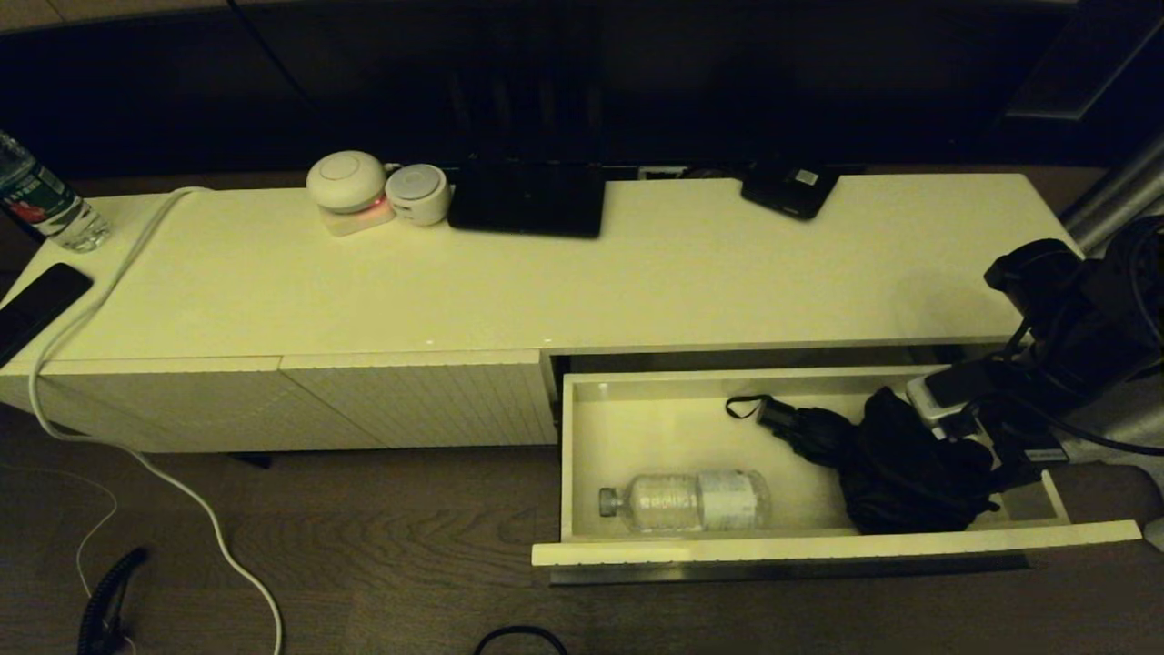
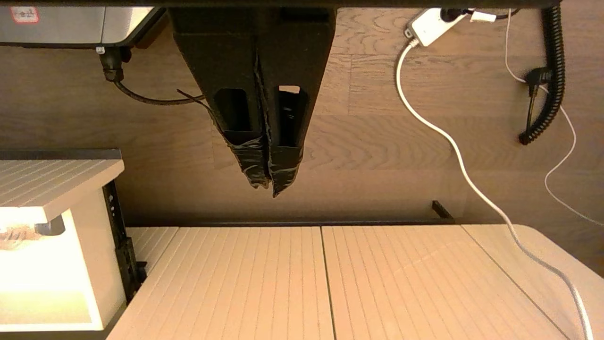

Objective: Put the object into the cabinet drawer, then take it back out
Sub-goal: Take the umbrella out of the drawer and put it on the table

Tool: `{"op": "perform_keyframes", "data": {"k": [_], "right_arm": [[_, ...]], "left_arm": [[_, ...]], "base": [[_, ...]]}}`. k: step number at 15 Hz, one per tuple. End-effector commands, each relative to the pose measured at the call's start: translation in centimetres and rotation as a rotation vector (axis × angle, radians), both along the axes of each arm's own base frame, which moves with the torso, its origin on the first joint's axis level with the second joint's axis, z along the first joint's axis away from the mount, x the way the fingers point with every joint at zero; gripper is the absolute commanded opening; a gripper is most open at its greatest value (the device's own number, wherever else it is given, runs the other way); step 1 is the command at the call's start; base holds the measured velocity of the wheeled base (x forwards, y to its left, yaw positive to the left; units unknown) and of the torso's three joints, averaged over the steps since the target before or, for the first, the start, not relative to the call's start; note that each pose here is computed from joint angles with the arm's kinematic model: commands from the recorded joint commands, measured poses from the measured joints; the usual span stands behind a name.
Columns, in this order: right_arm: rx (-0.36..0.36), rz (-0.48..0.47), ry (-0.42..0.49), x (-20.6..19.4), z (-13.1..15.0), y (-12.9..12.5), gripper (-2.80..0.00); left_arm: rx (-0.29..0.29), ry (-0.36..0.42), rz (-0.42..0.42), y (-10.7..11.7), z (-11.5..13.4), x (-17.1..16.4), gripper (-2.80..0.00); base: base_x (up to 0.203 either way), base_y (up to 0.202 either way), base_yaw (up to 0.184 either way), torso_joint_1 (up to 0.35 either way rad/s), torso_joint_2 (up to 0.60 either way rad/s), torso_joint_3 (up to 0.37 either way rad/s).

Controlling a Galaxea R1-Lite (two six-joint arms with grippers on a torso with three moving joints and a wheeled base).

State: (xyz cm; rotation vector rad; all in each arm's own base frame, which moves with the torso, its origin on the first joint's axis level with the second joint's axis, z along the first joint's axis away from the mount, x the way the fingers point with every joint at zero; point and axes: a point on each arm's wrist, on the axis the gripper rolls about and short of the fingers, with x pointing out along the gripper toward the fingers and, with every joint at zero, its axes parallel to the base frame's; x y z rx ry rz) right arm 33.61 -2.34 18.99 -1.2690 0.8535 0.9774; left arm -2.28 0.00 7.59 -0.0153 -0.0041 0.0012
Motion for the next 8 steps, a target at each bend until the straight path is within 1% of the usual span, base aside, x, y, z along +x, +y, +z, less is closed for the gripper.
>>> {"op": "perform_keyframes", "data": {"k": [1, 8], "right_arm": [[0.014, -0.021, 0.02, 0.58, -0.62, -0.06, 0.0], [0.025, -0.03, 0.036, 1.27, -1.33, -0.05, 0.0]], "left_arm": [[0.0, -0.001, 0.0, 0.0, -0.04, 0.0, -2.8], [0.0, -0.002, 0.0, 0.0, 0.0, -0.01, -2.8]], "base": [[0.0, 0.0, 0.0, 0.0, 0.0, 0.0], [0.0, 0.0, 0.0, 0.0, 0.0, 0.0]]}}
